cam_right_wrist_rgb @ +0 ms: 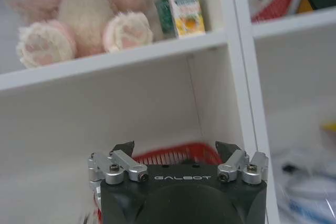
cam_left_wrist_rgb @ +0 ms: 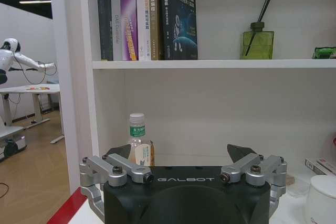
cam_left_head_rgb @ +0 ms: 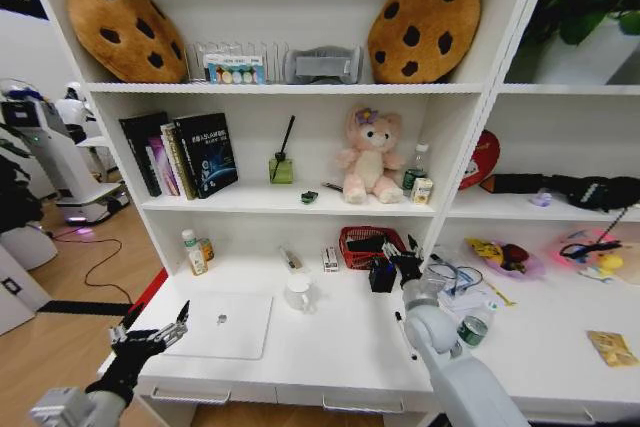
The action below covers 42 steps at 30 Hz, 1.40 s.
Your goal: Organize the objects on the table.
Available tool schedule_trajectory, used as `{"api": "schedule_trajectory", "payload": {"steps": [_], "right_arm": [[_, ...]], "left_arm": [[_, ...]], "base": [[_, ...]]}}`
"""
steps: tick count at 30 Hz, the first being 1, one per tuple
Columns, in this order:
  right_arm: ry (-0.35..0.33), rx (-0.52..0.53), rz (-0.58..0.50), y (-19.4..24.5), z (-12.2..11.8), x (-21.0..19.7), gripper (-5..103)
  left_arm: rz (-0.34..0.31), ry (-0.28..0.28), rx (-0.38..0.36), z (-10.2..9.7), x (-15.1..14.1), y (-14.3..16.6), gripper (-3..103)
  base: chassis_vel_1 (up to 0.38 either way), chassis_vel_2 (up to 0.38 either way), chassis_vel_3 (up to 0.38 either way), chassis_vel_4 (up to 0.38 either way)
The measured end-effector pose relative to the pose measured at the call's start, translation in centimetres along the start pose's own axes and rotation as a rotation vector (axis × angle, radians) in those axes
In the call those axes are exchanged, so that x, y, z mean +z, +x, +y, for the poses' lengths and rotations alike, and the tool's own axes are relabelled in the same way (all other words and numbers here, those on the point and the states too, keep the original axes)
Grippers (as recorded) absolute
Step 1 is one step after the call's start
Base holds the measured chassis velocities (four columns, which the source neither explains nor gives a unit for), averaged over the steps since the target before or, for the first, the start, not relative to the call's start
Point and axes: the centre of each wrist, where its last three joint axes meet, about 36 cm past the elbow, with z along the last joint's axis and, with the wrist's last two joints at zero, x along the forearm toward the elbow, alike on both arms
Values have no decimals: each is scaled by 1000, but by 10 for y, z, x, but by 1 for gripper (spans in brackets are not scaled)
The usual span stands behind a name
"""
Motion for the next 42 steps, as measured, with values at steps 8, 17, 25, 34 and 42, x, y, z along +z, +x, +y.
{"api": "schedule_trajectory", "payload": {"steps": [8,17,25,34,42], "right_arm": [[-102,179,345,57,-4,17,100],[-88,270,363,34,-14,54,100],[-78,252,373,18,-14,69,83],[-6,175,432,28,-21,71,60],[11,155,455,27,-23,70,51]], "left_arm": [[0,0,0,0,0,0,100],[0,0,0,0,0,0,100],[0,0,0,0,0,0,100],[0,0,0,0,0,0,100],[0,0,0,0,0,0,100]], "base": [[0,0,0,0],[0,0,0,0],[0,0,0,0],[0,0,0,0],[0,0,0,0]]}}
